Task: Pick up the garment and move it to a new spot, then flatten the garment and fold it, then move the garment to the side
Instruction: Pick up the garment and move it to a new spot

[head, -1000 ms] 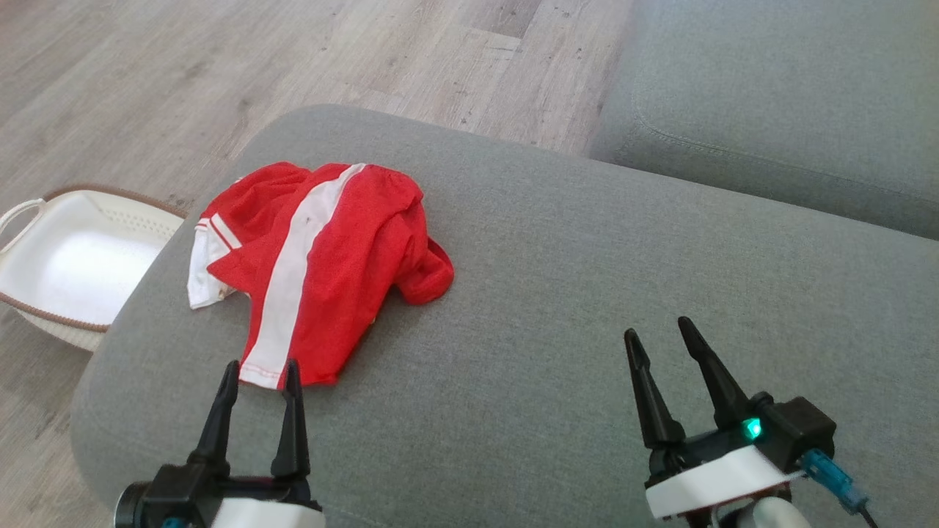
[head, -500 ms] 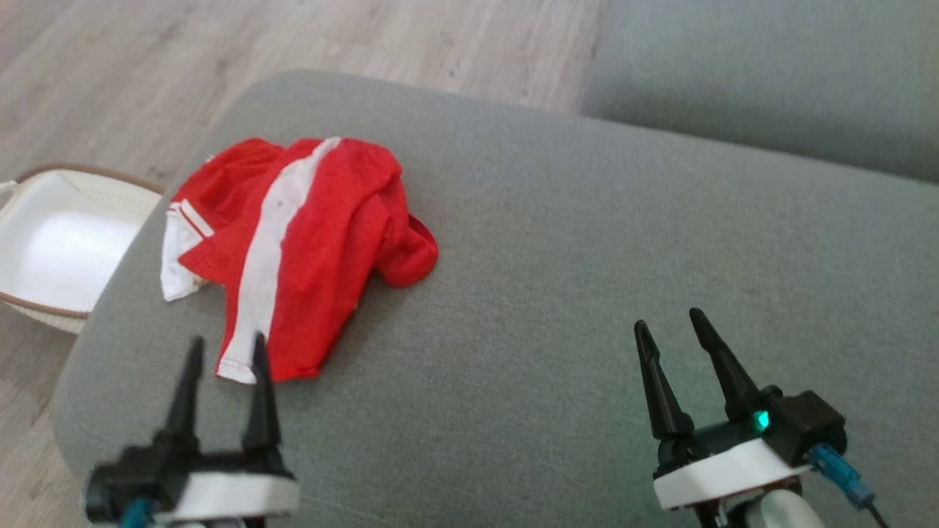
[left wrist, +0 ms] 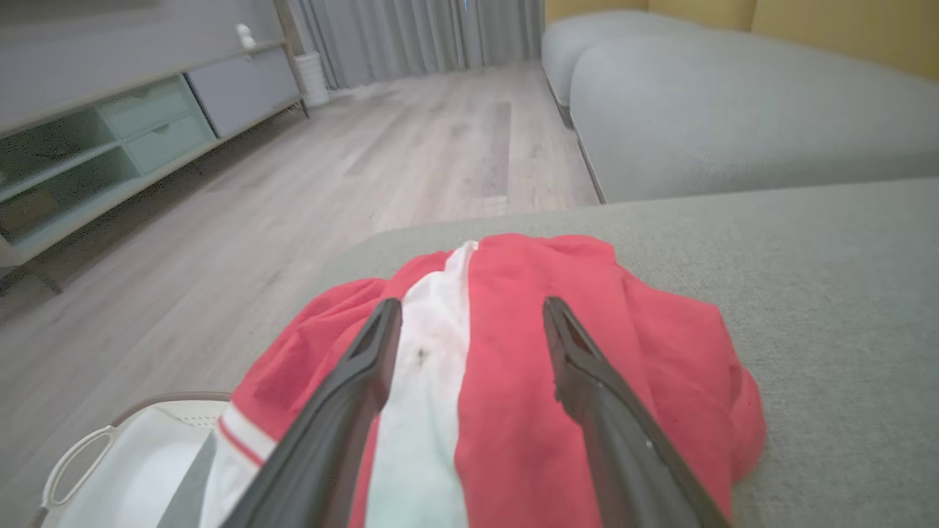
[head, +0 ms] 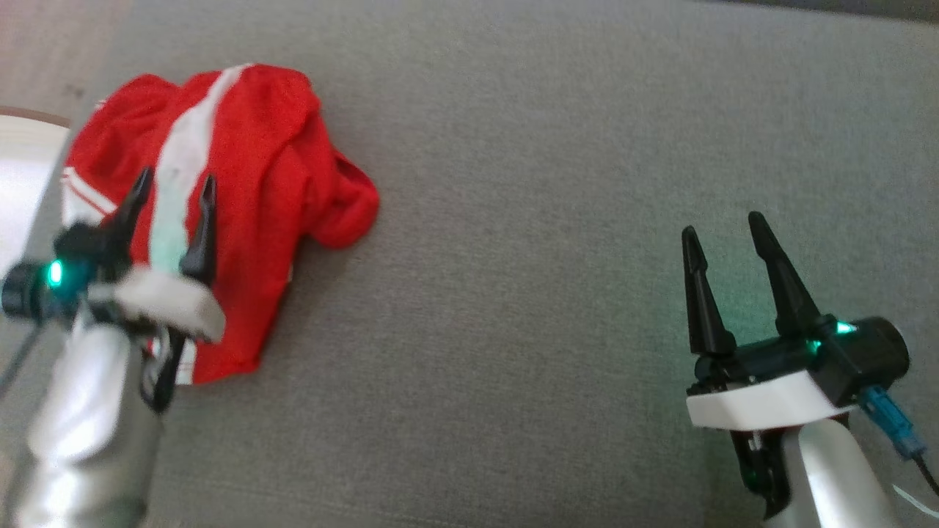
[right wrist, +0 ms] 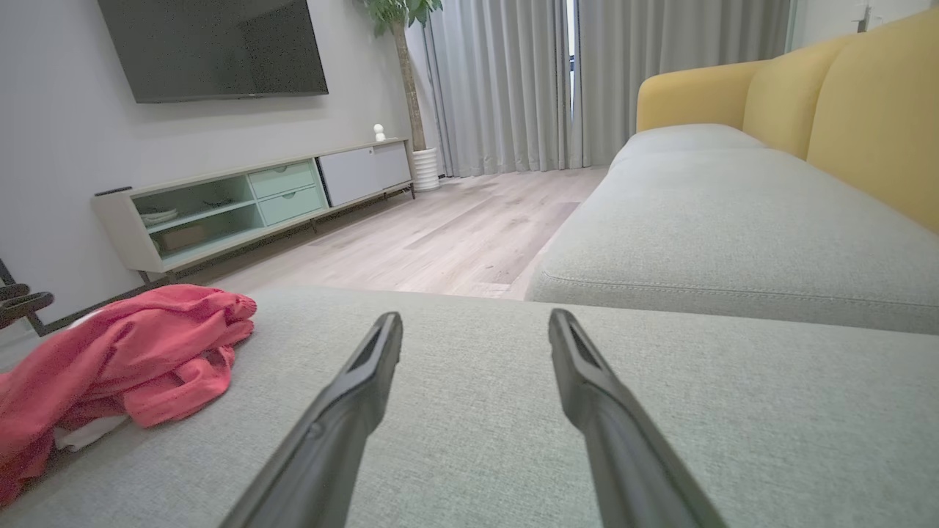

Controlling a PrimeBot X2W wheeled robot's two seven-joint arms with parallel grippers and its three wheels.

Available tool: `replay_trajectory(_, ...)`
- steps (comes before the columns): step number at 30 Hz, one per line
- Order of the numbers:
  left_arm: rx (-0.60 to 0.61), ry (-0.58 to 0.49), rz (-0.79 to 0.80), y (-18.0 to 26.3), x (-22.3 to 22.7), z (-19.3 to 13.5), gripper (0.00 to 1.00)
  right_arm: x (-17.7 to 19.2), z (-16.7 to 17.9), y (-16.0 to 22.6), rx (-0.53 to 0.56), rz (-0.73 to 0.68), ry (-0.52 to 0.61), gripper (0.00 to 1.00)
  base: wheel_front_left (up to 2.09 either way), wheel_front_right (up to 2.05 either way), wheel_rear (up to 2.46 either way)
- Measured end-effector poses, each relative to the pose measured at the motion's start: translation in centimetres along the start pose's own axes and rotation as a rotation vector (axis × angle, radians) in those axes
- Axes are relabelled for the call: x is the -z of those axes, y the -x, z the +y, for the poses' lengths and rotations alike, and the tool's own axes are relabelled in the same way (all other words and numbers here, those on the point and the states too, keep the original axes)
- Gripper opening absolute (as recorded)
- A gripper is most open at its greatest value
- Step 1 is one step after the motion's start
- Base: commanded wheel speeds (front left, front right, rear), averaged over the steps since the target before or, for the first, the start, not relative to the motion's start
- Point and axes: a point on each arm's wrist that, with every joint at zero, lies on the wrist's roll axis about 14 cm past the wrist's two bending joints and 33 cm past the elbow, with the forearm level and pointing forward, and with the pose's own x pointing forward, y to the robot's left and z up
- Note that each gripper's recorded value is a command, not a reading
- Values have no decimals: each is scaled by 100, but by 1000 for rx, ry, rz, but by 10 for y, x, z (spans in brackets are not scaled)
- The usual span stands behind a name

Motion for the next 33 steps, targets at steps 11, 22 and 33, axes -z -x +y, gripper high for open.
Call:
replay_trajectory(11, 100, -9, 425, -51, 53, -7, 100, 13, -30, 1, 73, 21, 7, 100, 0, 0, 0)
replay_trajectory(22, 97, -5, 394, -56, 47, 0, 0, 9, -34, 4, 86, 16, 13, 100, 0, 0, 0)
replay_trajectory(33, 52, 137, -176, -63, -100, 15, 0, -20, -28, 12, 91, -49, 1, 100, 0, 0, 0)
